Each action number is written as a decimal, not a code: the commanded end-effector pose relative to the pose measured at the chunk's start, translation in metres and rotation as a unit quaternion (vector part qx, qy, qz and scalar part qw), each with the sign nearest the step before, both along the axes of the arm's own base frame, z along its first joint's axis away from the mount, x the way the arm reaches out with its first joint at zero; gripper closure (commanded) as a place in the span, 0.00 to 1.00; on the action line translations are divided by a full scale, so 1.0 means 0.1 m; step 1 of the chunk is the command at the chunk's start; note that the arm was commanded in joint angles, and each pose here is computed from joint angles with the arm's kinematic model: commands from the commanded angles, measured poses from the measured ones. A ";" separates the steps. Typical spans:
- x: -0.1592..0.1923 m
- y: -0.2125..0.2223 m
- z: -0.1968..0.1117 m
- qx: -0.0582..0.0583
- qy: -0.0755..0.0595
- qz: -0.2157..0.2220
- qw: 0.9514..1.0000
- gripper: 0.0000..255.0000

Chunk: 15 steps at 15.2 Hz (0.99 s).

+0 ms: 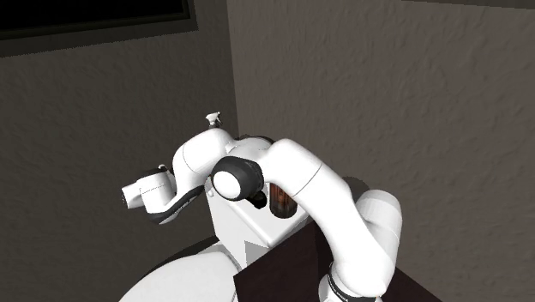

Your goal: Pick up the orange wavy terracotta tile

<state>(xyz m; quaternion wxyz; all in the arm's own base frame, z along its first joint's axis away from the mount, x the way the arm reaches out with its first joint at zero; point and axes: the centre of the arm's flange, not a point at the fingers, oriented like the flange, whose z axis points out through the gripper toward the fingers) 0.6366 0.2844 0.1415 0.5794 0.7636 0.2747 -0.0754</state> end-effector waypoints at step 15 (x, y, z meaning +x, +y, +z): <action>-0.01 -0.01 0.58 0.000 0.000 0.000 1.000 1.00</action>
